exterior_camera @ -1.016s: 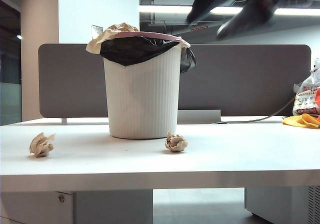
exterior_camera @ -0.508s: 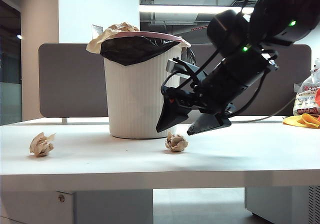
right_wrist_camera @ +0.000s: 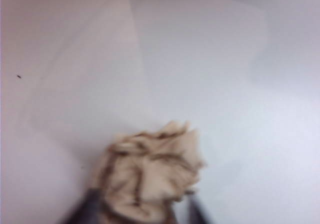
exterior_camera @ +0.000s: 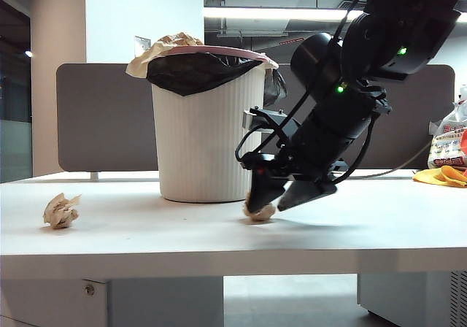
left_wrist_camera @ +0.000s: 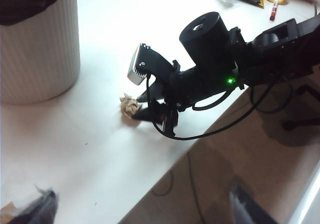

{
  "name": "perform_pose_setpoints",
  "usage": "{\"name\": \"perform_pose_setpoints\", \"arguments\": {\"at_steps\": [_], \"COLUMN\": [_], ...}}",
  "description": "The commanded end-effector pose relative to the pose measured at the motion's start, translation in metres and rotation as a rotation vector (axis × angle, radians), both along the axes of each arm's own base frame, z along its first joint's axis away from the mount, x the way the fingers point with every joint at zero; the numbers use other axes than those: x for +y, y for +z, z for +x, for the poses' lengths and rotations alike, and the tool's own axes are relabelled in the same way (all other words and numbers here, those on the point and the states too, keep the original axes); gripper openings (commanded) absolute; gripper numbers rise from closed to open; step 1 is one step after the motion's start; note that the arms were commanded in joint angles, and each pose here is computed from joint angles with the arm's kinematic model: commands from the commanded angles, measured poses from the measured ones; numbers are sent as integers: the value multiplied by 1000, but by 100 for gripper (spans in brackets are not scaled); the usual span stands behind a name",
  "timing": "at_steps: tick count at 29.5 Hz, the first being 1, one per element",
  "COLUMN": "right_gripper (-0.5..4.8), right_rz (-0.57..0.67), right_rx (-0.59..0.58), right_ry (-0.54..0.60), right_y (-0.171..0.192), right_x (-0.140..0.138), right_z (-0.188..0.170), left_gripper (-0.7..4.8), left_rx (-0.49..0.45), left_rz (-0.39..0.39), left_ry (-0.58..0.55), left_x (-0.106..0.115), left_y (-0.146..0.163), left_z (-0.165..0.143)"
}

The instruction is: Pick up all the trash on the table and put it in the trash can.

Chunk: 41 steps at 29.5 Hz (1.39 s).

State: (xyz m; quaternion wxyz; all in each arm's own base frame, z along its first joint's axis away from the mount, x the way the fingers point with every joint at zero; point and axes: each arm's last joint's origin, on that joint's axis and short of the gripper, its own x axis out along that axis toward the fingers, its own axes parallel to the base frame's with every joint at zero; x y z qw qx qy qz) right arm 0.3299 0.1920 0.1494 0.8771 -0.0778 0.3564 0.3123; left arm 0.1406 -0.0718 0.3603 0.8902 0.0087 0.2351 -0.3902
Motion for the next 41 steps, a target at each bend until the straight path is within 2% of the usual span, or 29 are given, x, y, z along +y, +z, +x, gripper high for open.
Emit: {"name": "perform_pose_setpoints", "arguments": {"at_steps": [1,2,3,4,6,7,14,18,20,23,26,30,34,41], "right_gripper": [142,142,92,63,30,29,29,29,-2,-5,-5,-5,-5,-5], "right_rz": [1,-1,1,3,9,15,140,222,261,295,305,322,321,253], "right_rx": [-30,-33,-37,-40,-50,-60,-236,-424,-546,-710,-813,-861,-873,-760], "right_ry": [28,30,29,29,30,30,64,74,84,94,94,79,66,37], "right_y": [4,5,7,9,20,27,143,212,245,284,311,325,319,283], "right_x": [2,2,2,1,2,2,-2,-13,-17,-19,-16,-2,13,32], "right_z": [1,1,1,1,2,2,-8,-27,-34,-36,-25,6,48,91], "left_gripper": [479,479,479,479,479,479,479,479,479,479,479,479,479,479], "left_rx": [-16,-16,-18,-19,-19,-19,-54,-77,-91,-107,-115,-120,-118,-126], "left_rz": [-11,-11,-12,-13,-13,-13,-27,-38,-43,-50,-63,-74,-73,-72], "left_ry": [-6,-6,-6,-6,-6,-6,-7,-8,-7,-7,-4,-3,-4,6], "left_x": [0,0,0,0,0,0,0,-1,-1,-1,-1,-1,-1,-1], "left_y": [3,3,3,3,3,3,7,9,10,12,14,15,14,15], "left_z": [0,0,-1,-1,-1,-1,0,1,1,2,2,3,2,2]}}
